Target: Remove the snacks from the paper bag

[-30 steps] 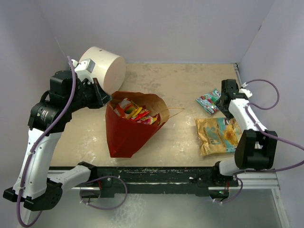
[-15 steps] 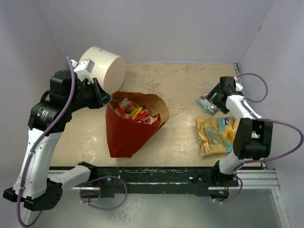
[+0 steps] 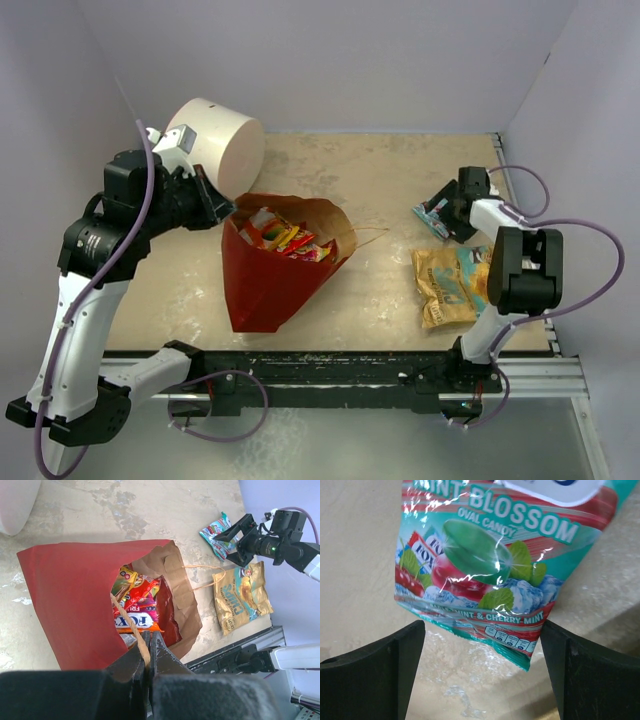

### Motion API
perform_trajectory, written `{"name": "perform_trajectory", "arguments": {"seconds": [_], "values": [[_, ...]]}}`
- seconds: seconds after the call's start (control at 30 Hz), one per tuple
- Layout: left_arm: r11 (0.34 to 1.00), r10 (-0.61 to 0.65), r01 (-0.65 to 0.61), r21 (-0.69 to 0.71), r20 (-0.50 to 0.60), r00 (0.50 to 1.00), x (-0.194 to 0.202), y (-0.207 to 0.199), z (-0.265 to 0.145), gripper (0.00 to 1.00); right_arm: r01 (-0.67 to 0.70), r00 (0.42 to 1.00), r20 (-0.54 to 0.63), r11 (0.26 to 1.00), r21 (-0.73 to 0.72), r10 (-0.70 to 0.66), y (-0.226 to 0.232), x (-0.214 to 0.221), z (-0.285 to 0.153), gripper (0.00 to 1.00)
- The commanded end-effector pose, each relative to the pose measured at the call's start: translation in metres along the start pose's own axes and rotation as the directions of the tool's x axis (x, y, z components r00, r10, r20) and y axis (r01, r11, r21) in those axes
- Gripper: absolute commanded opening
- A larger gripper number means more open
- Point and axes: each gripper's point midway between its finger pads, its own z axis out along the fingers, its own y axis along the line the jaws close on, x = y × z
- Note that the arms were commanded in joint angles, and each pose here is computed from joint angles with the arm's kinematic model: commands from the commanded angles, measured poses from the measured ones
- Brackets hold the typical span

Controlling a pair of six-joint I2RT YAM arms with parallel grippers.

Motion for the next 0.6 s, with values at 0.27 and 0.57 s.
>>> {"name": "perform_trajectory", "arguments": {"seconds": [0.27,0.57], "values": [[0.997,0.003,-0.011,0.074,0.097,0.995,-0.019,-0.015,-0.007,0.0,0.111,0.99,0.115,0.945,-0.308,-0.079,0.087,-0.058,-0.019,0.96],[0.997,0.011,-0.019,0.079,0.098,0.995,-0.018,-0.015,-0.002,0.0,0.186,0.944,-0.1,0.757,-0.626,-0.314,0.107,0.028,-0.099,0.93]]}}
